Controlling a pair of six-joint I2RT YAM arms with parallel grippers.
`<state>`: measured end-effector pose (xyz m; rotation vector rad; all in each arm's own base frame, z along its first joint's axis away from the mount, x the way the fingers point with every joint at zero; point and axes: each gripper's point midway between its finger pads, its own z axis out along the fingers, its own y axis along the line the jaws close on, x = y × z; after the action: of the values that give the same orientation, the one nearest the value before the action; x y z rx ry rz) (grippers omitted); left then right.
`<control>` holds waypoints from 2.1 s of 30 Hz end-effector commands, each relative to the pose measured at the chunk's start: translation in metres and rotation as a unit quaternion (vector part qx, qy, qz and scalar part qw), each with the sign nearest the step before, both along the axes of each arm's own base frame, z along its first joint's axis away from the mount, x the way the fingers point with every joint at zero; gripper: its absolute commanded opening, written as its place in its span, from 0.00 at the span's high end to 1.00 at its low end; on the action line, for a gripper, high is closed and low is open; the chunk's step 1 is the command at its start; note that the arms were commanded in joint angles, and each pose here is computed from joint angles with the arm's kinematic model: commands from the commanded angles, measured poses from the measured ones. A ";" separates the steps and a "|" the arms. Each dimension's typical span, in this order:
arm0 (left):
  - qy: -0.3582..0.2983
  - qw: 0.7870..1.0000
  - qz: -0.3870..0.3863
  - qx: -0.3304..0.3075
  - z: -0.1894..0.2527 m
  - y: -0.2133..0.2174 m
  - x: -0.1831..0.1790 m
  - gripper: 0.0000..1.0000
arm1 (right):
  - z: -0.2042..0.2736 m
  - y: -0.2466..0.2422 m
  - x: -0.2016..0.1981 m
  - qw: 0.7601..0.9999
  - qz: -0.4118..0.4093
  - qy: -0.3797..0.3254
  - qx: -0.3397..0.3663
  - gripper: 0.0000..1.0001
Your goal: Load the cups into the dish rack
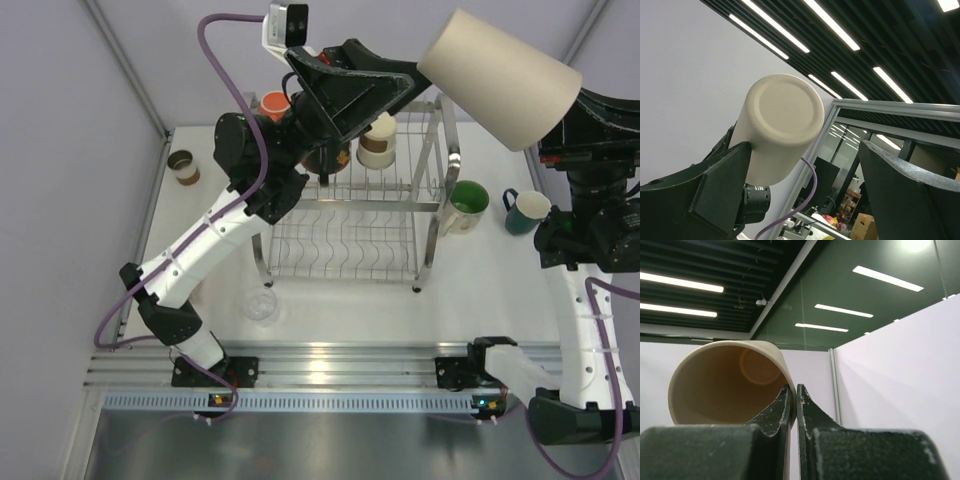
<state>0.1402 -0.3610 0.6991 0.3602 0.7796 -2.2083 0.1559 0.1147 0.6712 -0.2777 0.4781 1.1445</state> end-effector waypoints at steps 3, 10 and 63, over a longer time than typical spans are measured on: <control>-0.031 0.998 0.009 -0.050 0.017 0.007 -0.008 0.07 | -0.003 0.003 0.005 0.999 -0.027 -0.030 0.005 1.00; -0.011 0.998 0.027 -0.052 0.012 -0.005 0.010 0.12 | -0.016 0.010 0.014 0.999 -0.048 -0.025 -0.009 1.00; -0.101 0.890 0.399 0.198 -0.057 -0.030 0.112 1.00 | -0.201 0.015 0.066 0.923 -0.187 0.218 -0.256 0.25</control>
<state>0.2335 -0.3790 0.6603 0.3318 0.9854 -1.3443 0.2280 0.1359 0.4745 -0.3520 1.1749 0.7516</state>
